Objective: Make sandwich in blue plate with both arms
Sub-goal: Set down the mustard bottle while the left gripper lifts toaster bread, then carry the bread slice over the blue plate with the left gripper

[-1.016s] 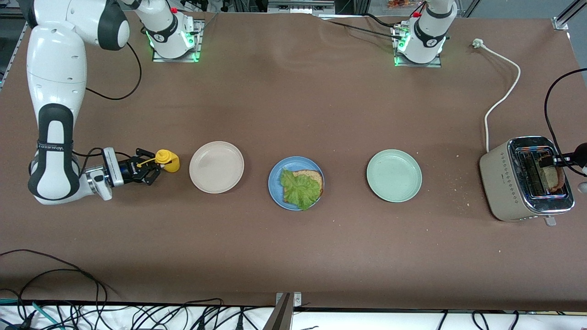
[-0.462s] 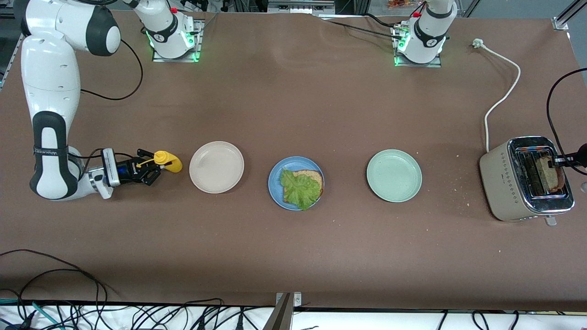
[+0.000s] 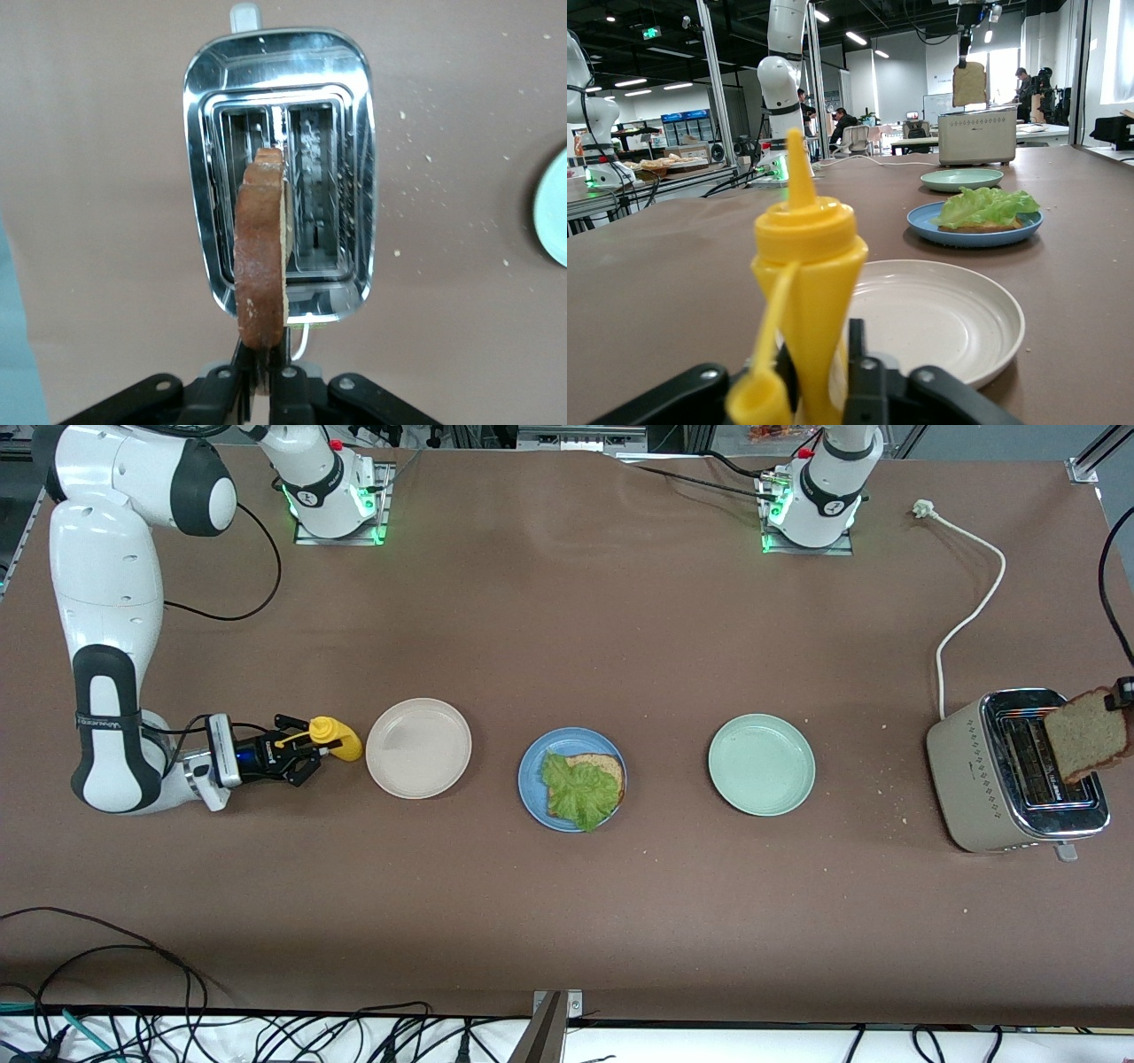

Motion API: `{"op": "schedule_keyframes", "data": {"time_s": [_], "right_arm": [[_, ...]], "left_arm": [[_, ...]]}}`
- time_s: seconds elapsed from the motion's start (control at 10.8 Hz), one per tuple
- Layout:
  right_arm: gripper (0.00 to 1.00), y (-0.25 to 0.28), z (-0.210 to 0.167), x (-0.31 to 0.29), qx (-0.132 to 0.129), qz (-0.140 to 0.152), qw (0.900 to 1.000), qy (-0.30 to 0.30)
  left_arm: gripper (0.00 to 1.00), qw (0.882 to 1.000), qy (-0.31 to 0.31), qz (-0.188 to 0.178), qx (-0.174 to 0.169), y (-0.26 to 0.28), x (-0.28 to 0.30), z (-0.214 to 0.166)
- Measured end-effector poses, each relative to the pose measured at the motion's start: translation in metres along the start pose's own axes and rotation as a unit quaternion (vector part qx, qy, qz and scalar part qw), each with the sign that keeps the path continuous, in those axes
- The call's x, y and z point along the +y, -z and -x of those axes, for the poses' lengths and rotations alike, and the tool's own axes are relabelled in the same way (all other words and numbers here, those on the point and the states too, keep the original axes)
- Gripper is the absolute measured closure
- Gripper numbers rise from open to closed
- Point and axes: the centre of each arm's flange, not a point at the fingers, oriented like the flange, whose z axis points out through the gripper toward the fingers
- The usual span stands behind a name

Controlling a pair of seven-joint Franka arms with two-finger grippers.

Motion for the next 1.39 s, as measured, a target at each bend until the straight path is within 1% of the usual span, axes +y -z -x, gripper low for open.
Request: {"op": "schedule_keyframes", "data": {"time_s": [0.09,0.18,0.28,0.37,0.46,0.65,0.74,0.83,0.92,1.11,1.2,1.29,1.39], "right_arm": [[0.65,0.000,0.000,0.000,0.000,0.000,1.000,0.000],[0.52,0.002,0.000,0.000,-0.001,0.001,1.000,0.000],[0.41,0.007,0.000,-0.002,-0.004,0.005,1.000,-0.001],[0.27,0.015,0.001,-0.005,-0.009,0.010,1.000,-0.003],[0.16,0.024,0.001,-0.008,-0.015,0.015,1.000,-0.006],[0.15,0.048,0.002,-0.019,-0.036,0.024,0.999,-0.017],[0.09,0.062,0.000,-0.024,-0.053,0.025,0.998,-0.033],[0.00,0.079,-0.005,-0.029,-0.072,0.029,0.995,-0.059],[0.00,0.096,-0.013,-0.033,-0.086,0.038,0.992,-0.088],[0.00,0.123,-0.035,-0.039,-0.107,0.060,0.981,-0.150],[0.00,0.132,-0.049,-0.038,-0.114,0.068,0.975,-0.177],[0.00,0.139,-0.067,-0.038,-0.124,0.075,0.968,-0.207],[0.00,0.145,-0.090,-0.037,-0.136,0.079,0.957,-0.243]], "left_arm": [[0.92,1.000,-0.001,0.002,-0.004,0.017,0.003,0.009],[0.92,1.000,-0.001,0.003,-0.009,0.033,0.005,0.016],[0.92,1.000,-0.003,0.005,-0.013,0.046,0.009,0.020],[0.92,1.000,-0.009,0.006,-0.013,0.056,0.015,0.021],[0.92,1.000,-0.018,0.006,-0.012,0.065,0.025,0.020],[0.92,0.999,-0.041,0.007,-0.011,0.074,0.050,0.015],[0.92,0.999,-0.054,0.007,-0.008,0.079,0.064,0.012],[0.92,0.998,-0.066,0.008,-0.008,0.083,0.078,0.011],[0.92,0.997,-0.079,0.008,-0.006,0.087,0.094,0.009],[0.92,0.996,-0.087,0.010,-0.005,0.094,0.144,0.004],[0.92,0.996,-0.088,0.010,-0.013,0.095,0.165,0.005],[0.92,0.996,-0.091,0.008,-0.017,0.095,0.180,0.005],[0.92,0.994,-0.102,0.025,-0.019,0.094,0.197,0.005]]}}
